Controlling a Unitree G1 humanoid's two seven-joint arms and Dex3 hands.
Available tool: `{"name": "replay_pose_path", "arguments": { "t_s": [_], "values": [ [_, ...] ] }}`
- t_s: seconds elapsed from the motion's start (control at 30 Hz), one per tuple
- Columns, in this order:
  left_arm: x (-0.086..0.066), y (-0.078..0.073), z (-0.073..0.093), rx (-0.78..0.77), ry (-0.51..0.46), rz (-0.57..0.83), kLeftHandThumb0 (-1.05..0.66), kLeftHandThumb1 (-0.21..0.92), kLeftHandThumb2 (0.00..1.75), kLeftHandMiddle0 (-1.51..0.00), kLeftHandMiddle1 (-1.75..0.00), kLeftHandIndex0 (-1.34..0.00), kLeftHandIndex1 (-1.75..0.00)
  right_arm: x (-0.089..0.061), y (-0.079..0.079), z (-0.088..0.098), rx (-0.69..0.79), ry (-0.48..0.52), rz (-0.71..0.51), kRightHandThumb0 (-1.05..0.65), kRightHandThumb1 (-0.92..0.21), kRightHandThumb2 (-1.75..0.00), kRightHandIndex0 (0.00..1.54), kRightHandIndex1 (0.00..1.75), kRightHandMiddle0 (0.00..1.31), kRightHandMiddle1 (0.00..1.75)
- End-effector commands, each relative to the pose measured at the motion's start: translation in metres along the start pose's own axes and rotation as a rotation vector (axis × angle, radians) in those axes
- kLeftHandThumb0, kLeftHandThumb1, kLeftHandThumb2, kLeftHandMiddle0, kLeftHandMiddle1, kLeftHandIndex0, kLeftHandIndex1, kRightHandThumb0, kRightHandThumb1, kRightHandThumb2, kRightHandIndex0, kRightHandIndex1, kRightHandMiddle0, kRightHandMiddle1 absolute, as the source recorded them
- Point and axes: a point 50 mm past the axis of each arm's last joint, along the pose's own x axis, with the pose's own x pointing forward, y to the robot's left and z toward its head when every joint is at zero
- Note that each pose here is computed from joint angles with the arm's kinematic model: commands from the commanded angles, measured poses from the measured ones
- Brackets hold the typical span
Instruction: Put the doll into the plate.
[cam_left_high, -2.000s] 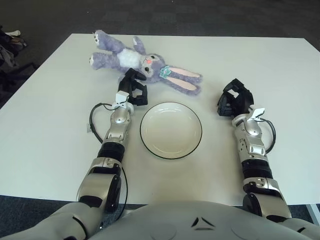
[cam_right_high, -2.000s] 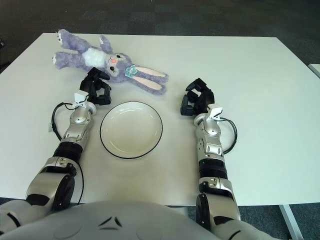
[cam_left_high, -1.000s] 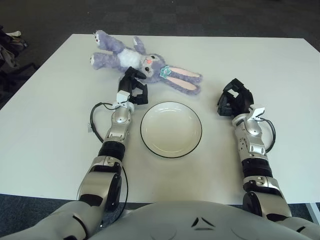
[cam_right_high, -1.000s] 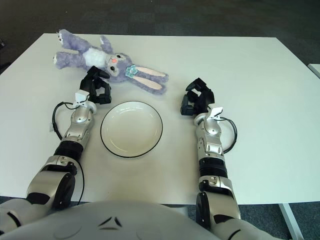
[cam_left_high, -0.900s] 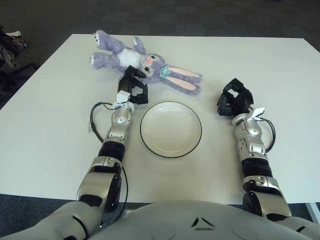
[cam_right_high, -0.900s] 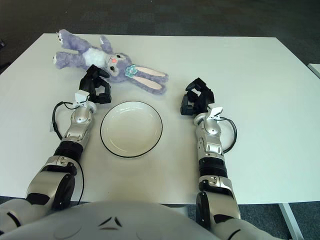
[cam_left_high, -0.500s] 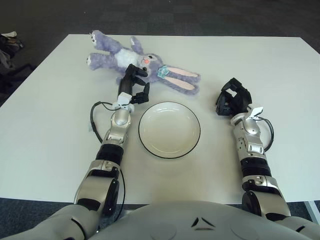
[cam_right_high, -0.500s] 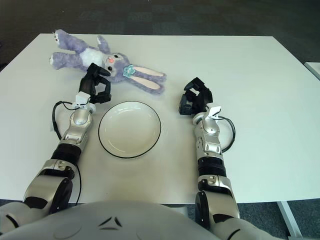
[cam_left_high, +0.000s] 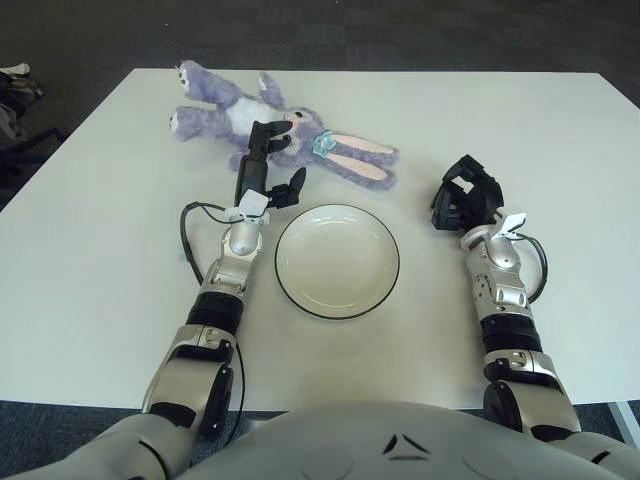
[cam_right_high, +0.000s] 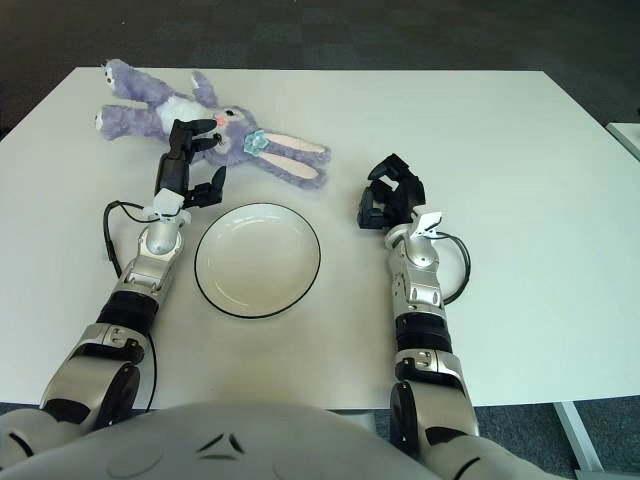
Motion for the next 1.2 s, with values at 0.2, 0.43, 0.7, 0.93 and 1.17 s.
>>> {"name": "replay_pose_path", "arguments": {
  "t_s": [0.2,0.43,0.7,0.93,1.17],
  "values": [
    [-0.029,0.007,-0.017,0.159,0.053,-0.052,-0.51,0.26,1.0,-0.03,-0.69,0.0,-0.58,-0.026,-0.009,-0.044,0.034,0.223,-0.06,-0.01,0.0,-1.65,0.89,1.64,0.61,1.75],
    [-0.016,0.02,-0.01,0.249,0.016,-0.088,-0.54,0.22,1.01,-0.05,-0.72,0.0,-0.5,-0.025,-0.008,-0.044,0.039,0.226,-0.061,-0.01,0.02,-1.66,0.91,1.61,0.63,1.75],
    [-0.002,0.033,-0.005,0.425,-0.001,-0.126,-0.66,0.29,0.94,-0.03,-0.68,0.0,-0.35,-0.025,-0.006,-0.044,0.042,0.231,-0.063,-0.01,0.02,-1.66,0.92,1.61,0.63,1.75],
    [0.012,0.044,-0.001,0.694,-0.013,-0.179,-0.73,0.36,0.87,0.0,-0.48,0.0,-0.26,-0.025,-0.005,-0.044,0.049,0.231,-0.063,-0.01,0.02,-1.65,0.92,1.59,0.63,1.75],
    [0.024,0.049,0.004,0.794,-0.053,-0.222,-0.72,0.37,0.85,0.0,-0.45,0.0,-0.27,-0.024,-0.005,-0.046,0.052,0.236,-0.062,-0.01,0.02,-1.65,0.93,1.58,0.64,1.75]
  ]
}}
